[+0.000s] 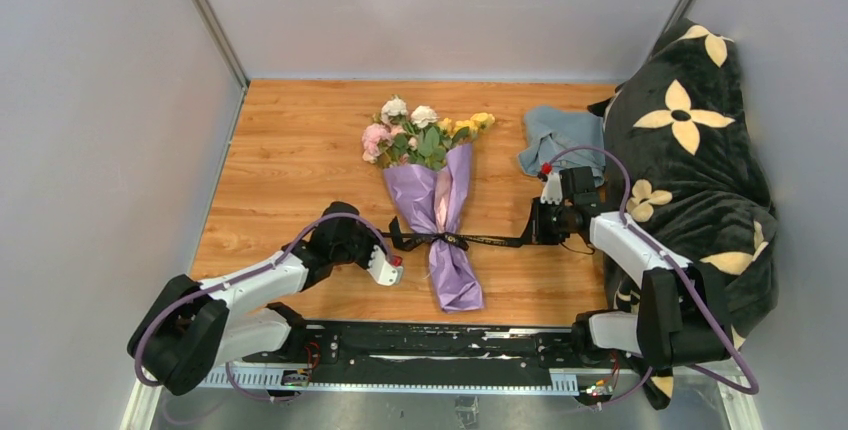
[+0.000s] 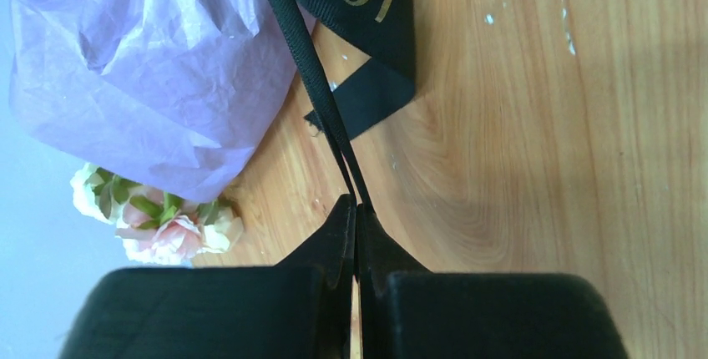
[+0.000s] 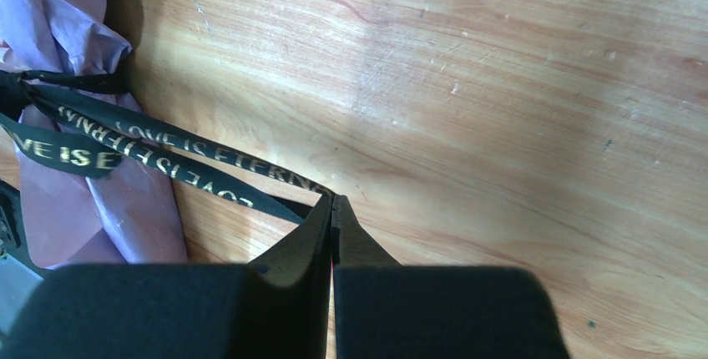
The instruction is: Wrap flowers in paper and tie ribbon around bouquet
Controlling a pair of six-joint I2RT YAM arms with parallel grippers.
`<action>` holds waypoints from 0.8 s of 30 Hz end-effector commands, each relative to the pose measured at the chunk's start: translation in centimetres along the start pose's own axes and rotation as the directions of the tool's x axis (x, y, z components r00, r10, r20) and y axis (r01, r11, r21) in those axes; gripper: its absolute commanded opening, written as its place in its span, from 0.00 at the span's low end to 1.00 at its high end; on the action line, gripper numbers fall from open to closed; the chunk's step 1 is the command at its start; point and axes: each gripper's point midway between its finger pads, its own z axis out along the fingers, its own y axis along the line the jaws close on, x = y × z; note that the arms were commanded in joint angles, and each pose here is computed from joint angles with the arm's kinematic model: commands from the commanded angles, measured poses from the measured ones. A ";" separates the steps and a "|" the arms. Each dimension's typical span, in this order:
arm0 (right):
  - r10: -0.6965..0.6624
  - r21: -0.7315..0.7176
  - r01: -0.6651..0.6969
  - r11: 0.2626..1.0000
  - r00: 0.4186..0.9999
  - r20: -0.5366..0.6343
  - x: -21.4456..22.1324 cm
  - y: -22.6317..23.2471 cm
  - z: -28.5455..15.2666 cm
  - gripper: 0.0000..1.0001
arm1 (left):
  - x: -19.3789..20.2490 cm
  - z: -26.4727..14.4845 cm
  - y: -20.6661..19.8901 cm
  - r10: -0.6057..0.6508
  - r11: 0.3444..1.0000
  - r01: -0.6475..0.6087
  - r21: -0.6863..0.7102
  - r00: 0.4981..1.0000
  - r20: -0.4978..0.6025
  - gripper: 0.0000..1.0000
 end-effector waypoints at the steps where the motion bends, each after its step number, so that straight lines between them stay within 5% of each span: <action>1: 0.010 0.190 -0.005 0.982 1.000 -0.023 0.5 -4.4 -0.9 0.00 | 4.9 -1.6 -5.7 -0.028 0.984 0.063 0.167 0.979 -0.203 0.00; 14: -0.018 0.104 0.020 0.994 1.000 -0.017 0.1 -2.9 -0.5 0.00 | 4.1 -1.9 -4.7 -0.068 0.983 0.091 0.162 0.987 -0.143 0.00; 19: -0.272 -0.193 0.284 0.939 0.958 0.086 -1.5 6.3 0.0 0.11 | 3.2 -2.7 -2.5 -0.150 0.977 0.167 0.136 0.981 -0.125 0.39; 24: -0.490 -0.443 0.545 0.712 0.838 0.241 -1.8 17.4 -0.8 0.29 | 0.6 -5.1 1.1 -0.196 0.979 0.196 0.051 0.981 -0.005 0.68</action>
